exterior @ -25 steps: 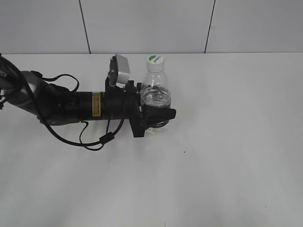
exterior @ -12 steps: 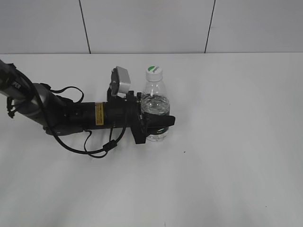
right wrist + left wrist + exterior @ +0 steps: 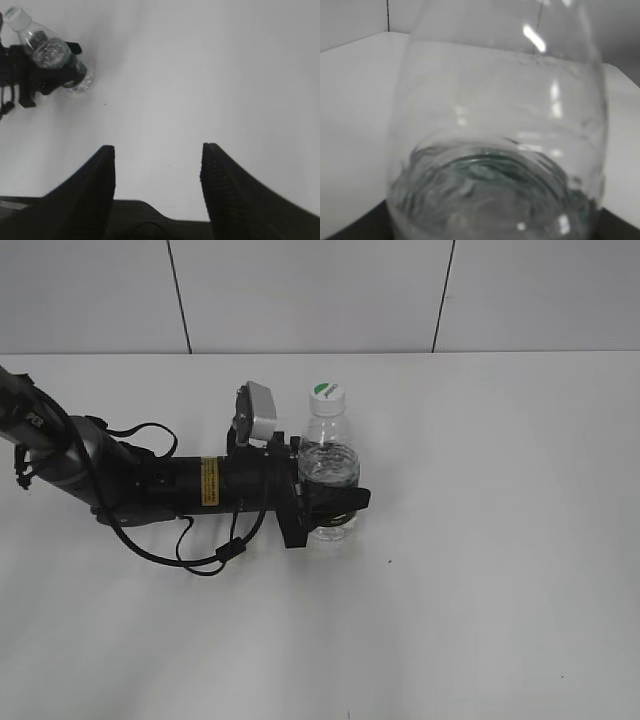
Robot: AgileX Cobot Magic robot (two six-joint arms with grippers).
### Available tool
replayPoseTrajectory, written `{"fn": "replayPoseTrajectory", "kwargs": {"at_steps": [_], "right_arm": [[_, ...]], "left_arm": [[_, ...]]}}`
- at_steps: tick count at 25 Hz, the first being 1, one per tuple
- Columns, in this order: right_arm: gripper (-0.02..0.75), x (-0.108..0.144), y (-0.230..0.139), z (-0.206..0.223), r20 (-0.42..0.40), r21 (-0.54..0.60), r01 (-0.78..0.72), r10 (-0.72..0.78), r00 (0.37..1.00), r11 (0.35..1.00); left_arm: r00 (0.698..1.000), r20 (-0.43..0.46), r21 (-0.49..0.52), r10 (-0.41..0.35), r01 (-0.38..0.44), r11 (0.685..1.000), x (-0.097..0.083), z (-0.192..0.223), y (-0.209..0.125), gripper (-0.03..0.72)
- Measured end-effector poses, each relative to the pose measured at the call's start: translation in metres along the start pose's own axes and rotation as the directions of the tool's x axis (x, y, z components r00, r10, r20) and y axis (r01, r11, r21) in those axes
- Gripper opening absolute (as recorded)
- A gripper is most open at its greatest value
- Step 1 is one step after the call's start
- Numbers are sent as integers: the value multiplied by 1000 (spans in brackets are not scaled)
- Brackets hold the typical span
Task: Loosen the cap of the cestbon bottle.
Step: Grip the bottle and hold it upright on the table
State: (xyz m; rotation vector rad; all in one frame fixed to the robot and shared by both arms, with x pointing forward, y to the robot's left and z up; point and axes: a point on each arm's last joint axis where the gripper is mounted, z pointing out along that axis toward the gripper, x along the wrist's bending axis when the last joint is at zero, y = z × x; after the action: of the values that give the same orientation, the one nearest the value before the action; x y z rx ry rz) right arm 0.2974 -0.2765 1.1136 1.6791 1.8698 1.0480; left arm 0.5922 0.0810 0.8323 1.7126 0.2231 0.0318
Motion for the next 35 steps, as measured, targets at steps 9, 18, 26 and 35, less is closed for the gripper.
{"fn": "replayPoseTrajectory", "kwargs": {"at_steps": [9, 18, 26, 35], "right_arm": [[420, 11, 64, 52, -111, 156, -130, 148, 983, 979], [420, 17, 119, 131, -116, 486, -170, 256, 960, 857], [420, 58, 150, 203, -151, 584, -88, 214, 965, 807], [420, 114, 163, 271, -186, 613, 5, 139, 973, 790]], "left_arm": [[999, 12, 6, 40, -40, 999, -1, 0, -1, 403], [996, 26, 6, 82, -82, 997, -2, 0, -1, 403], [990, 35, 7, 136, -136, 991, -3, 0, -1, 403], [986, 37, 5, 160, -160, 987, -3, 0, -1, 403]]}}
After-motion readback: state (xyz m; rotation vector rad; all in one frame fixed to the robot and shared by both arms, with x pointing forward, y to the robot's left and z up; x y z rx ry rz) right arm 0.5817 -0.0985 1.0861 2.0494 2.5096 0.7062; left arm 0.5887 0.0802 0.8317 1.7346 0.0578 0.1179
